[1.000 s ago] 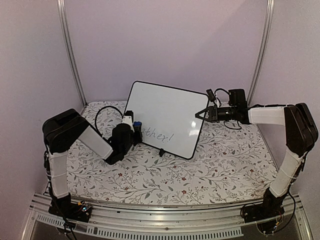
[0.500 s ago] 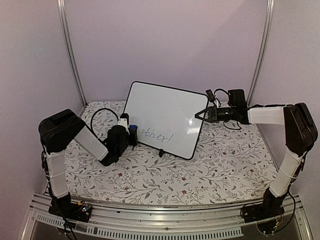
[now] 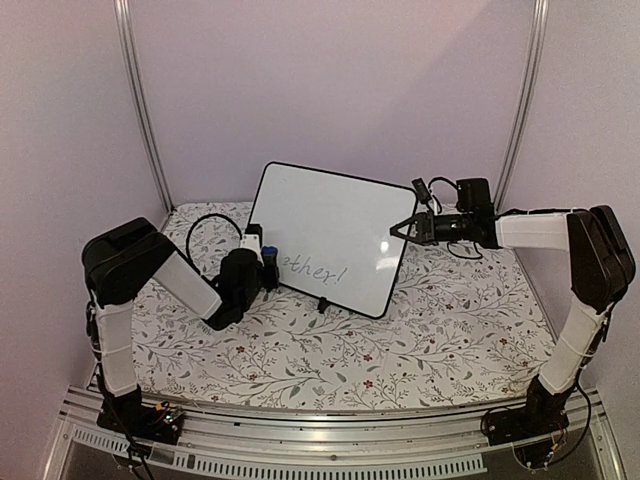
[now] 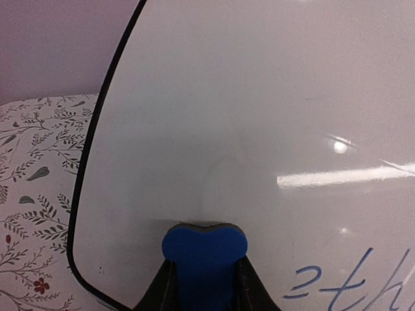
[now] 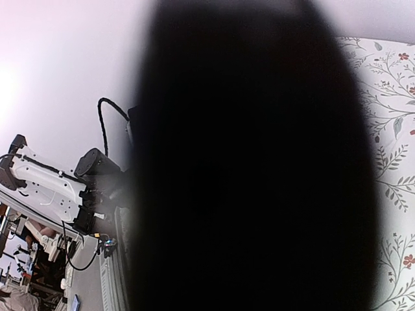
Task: Erase the whiteboard
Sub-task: Erase the center of the whiteboard.
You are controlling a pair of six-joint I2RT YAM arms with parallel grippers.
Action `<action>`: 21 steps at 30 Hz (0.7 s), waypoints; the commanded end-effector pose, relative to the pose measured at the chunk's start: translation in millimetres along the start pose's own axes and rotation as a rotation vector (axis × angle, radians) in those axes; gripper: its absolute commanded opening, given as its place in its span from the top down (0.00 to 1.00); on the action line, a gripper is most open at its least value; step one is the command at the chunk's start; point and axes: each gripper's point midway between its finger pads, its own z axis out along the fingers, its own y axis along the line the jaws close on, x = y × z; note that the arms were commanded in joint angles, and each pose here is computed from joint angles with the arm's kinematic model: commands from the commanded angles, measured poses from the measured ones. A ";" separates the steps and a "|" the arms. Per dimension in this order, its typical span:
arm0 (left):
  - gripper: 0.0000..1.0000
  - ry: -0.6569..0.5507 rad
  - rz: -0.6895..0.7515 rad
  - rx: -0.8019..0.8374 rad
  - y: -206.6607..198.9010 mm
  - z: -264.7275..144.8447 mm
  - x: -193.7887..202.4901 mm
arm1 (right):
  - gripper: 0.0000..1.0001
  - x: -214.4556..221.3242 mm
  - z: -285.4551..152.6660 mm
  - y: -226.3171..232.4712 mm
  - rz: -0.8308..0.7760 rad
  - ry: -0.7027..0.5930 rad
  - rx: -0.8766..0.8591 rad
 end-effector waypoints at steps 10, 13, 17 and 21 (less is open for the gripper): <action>1.00 0.085 0.099 0.227 -72.0 -15.5 48.3 | 1.00 65.2 17.1 12.8 0.140 0.202 -0.096; 1.00 0.086 0.099 0.229 -71.8 -18.0 49.6 | 1.00 64.4 17.2 12.8 0.140 0.201 -0.096; 1.00 0.098 0.090 0.114 -49.0 -12.5 47.3 | 1.00 64.9 17.2 12.7 0.140 0.201 -0.096; 1.00 0.114 0.033 0.003 -10.8 -9.5 40.8 | 1.00 64.7 16.7 12.9 0.140 0.201 -0.094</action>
